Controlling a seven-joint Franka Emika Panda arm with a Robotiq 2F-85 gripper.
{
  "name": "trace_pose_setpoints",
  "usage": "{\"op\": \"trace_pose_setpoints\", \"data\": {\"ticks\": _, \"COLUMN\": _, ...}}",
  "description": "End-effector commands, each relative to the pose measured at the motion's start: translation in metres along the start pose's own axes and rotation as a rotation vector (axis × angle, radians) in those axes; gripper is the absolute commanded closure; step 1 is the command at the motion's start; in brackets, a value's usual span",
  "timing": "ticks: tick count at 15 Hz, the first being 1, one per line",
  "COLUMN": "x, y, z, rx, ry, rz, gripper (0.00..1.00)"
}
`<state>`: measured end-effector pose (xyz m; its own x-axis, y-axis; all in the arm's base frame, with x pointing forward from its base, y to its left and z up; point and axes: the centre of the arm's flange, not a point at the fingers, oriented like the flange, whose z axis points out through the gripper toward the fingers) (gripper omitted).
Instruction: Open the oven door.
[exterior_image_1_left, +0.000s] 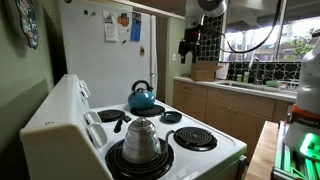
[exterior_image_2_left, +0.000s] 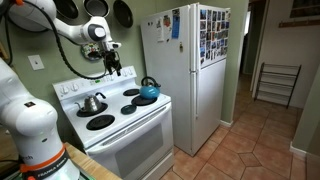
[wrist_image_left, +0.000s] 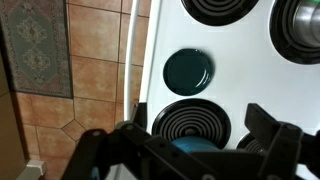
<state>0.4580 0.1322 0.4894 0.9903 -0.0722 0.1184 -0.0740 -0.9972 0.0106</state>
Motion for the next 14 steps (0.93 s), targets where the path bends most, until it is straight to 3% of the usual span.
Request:
{"op": "trace_pose_setpoints", "data": {"ticks": 1, "x": -0.018, "y": 0.022, "z": 0.045, "rx": 0.072, "ry": -0.007, "rz": 0.059, "gripper": 0.0}}
{"op": "trace_pose_setpoints", "data": {"ticks": 7, "x": -0.029, "y": 0.083, "z": 0.101, "rx": 0.163, "ry": 0.021, "rz": 0.175, "gripper": 0.0}}
{"op": "trace_pose_setpoints", "data": {"ticks": 14, "x": -0.038, "y": 0.148, "z": 0.15, "rx": 0.107, "ry": 0.052, "rz": 0.159, "gripper": 0.0}}
